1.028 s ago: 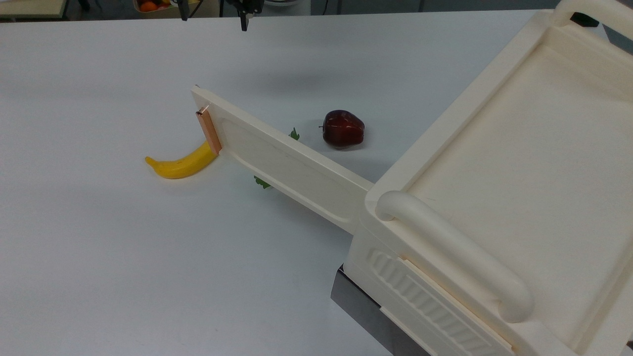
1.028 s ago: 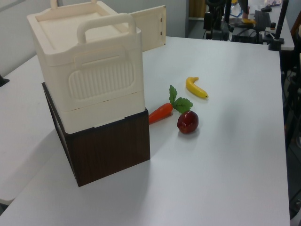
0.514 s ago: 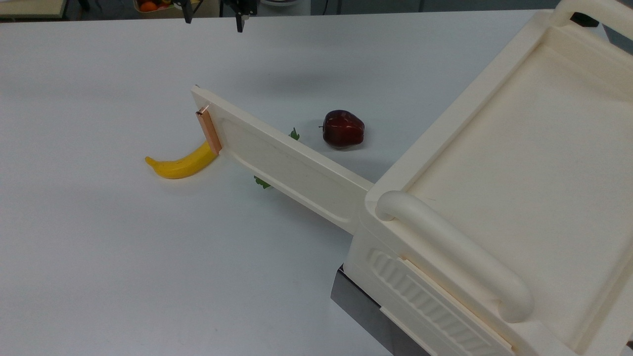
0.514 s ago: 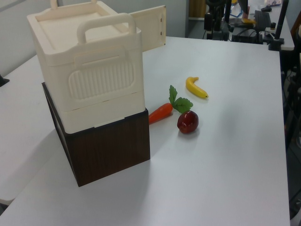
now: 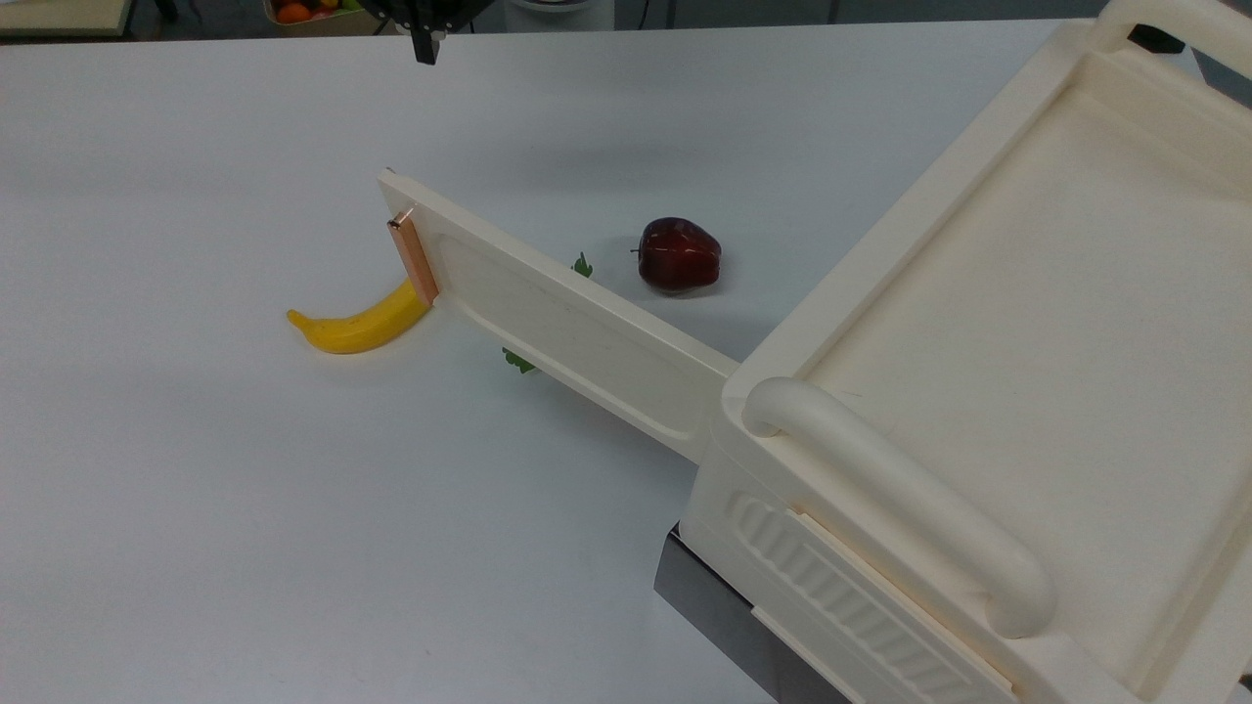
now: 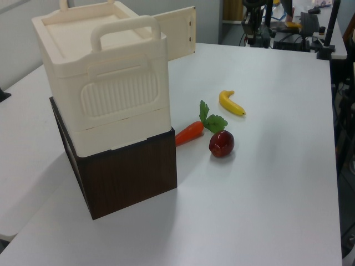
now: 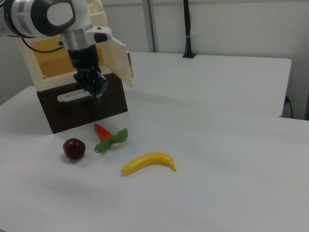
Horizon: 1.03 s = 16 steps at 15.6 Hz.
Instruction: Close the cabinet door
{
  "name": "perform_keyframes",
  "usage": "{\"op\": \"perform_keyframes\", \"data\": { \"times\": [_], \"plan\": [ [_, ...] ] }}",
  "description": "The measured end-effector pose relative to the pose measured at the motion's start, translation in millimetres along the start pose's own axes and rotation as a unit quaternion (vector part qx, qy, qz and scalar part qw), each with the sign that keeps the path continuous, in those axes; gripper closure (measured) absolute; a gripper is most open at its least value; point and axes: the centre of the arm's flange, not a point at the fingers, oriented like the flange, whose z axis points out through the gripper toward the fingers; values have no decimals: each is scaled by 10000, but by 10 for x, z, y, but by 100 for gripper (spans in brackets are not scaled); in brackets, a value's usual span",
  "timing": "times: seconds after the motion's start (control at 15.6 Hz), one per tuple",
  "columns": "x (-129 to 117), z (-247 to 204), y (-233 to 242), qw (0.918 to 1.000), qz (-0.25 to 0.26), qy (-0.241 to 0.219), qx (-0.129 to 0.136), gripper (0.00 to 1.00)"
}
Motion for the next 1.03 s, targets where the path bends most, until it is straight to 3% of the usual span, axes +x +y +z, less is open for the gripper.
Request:
{"op": "perform_keyframes", "data": {
  "times": [0.26,0.51,0.71,1.03],
  "plan": [
    [59,-211,14,9992,20,408,32,99],
    [224,-619,-6,9878,105,1525,284,99],
    [370,-811,-11,9696,407,2361,503,99],
    [626,-990,-74,9226,945,3638,871,99]
  ]
}}
